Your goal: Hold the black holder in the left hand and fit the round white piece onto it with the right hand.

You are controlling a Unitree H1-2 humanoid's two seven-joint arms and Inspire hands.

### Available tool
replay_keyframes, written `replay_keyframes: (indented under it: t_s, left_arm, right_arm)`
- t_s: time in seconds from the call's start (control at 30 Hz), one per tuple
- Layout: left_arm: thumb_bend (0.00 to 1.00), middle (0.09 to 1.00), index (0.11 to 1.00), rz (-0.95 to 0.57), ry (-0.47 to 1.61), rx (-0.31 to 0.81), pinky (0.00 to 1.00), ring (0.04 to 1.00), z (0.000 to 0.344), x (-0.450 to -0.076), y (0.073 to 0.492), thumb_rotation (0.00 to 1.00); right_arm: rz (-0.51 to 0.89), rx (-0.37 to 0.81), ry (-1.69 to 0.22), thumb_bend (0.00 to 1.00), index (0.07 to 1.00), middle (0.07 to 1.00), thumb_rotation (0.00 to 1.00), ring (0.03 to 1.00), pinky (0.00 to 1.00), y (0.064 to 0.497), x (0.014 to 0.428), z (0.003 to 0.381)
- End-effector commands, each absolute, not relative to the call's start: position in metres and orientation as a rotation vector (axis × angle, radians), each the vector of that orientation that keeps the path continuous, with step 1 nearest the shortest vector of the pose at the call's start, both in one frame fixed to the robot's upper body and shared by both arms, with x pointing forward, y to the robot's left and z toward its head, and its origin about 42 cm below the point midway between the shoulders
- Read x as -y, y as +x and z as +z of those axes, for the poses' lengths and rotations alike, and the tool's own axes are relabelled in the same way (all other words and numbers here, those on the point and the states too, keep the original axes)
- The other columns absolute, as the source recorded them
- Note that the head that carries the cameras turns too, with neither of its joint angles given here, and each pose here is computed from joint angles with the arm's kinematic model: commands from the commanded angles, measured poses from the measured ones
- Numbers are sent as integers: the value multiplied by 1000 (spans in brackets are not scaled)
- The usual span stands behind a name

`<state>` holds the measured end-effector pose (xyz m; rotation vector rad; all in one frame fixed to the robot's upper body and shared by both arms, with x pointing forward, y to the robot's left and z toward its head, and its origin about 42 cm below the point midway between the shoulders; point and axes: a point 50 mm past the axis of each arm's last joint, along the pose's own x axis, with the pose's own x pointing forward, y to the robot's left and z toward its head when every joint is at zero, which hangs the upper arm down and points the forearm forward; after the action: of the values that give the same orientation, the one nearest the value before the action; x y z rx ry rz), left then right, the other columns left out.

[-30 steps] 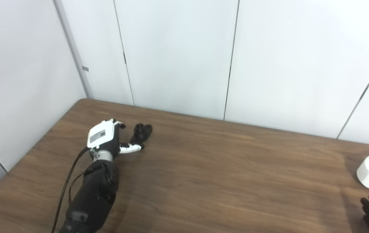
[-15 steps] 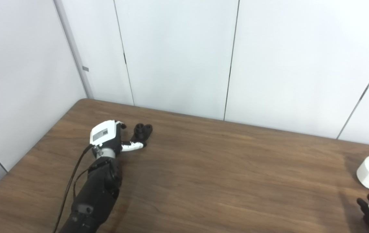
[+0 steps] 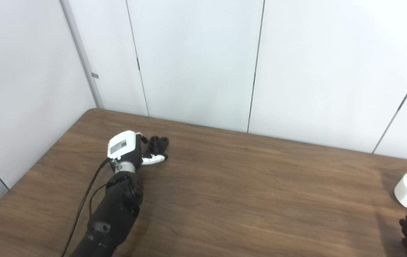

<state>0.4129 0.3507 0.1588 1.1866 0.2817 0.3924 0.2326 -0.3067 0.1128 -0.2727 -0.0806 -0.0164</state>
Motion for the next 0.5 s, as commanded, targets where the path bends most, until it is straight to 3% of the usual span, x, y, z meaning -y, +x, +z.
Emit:
replay_keyframes:
  t_s: [0.0,0.47]
  left_arm:
    - [898,884,712,433,1193,-227,1000,947,180,-348,427,374]
    - [891,859,646,427,1209,-243,981,938,178,-355,424,348]
  right_arm:
    - [-12,-3,-227,645,1000,996,1000,1000,1000,218,299,93]
    - [-17,-14,-209,628,1000,992,1000,1000,1000,215,298,97]
